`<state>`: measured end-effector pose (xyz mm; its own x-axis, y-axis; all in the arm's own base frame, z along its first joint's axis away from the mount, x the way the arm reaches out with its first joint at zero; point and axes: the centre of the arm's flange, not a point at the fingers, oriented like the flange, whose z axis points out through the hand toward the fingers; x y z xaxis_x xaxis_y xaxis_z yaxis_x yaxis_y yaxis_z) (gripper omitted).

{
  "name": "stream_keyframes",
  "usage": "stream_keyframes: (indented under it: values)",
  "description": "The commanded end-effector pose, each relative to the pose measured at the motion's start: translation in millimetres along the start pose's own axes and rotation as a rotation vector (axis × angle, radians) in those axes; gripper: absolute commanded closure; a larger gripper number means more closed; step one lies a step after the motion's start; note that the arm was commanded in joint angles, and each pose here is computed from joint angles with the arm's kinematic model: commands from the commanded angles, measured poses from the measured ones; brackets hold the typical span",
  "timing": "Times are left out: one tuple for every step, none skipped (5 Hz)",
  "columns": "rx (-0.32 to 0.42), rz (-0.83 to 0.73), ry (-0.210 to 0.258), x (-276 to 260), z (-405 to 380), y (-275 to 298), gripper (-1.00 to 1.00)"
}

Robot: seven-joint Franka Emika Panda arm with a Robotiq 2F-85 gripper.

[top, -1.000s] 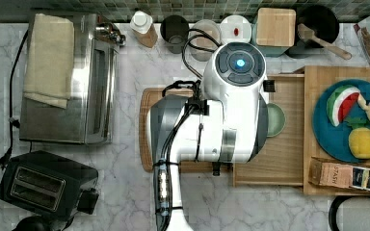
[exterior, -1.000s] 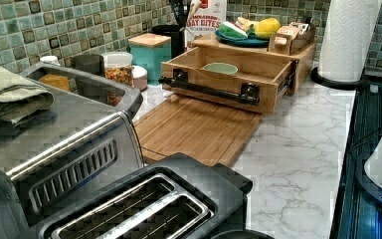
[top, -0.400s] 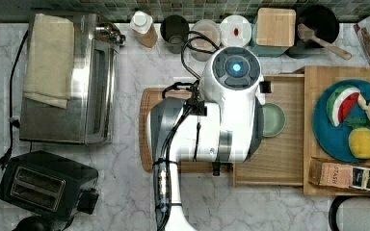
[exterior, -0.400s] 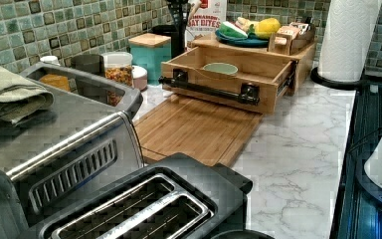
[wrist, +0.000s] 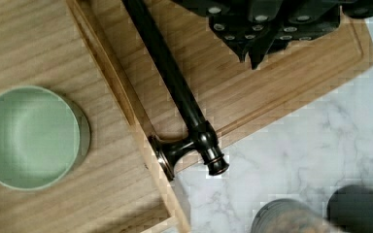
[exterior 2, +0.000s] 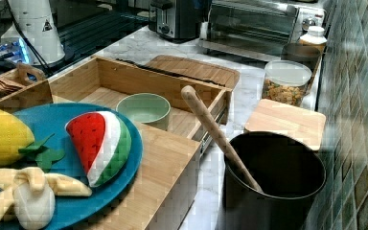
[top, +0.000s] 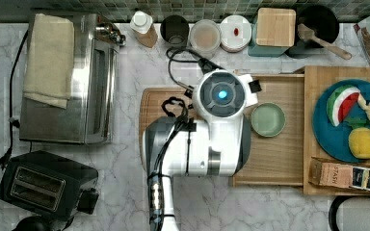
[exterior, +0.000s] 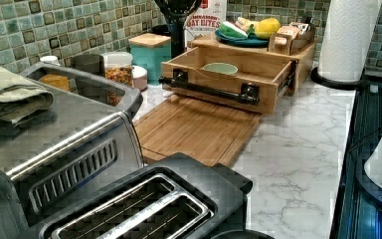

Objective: Close the drawer.

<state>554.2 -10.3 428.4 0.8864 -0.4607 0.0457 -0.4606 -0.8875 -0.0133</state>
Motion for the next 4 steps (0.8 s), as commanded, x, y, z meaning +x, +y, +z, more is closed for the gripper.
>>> stream_keyframes:
  values:
    - [-0.005, -0.391, 0.055, -82, 33, -80, 1.00]
    - [-0.035, -0.423, 0.009, -66, 62, -82, 1.00]
    - [-0.121, -0.470, -0.012, -60, 83, -80, 1.00]
    - [-0.171, -0.455, -0.030, -56, 99, -76, 1.00]
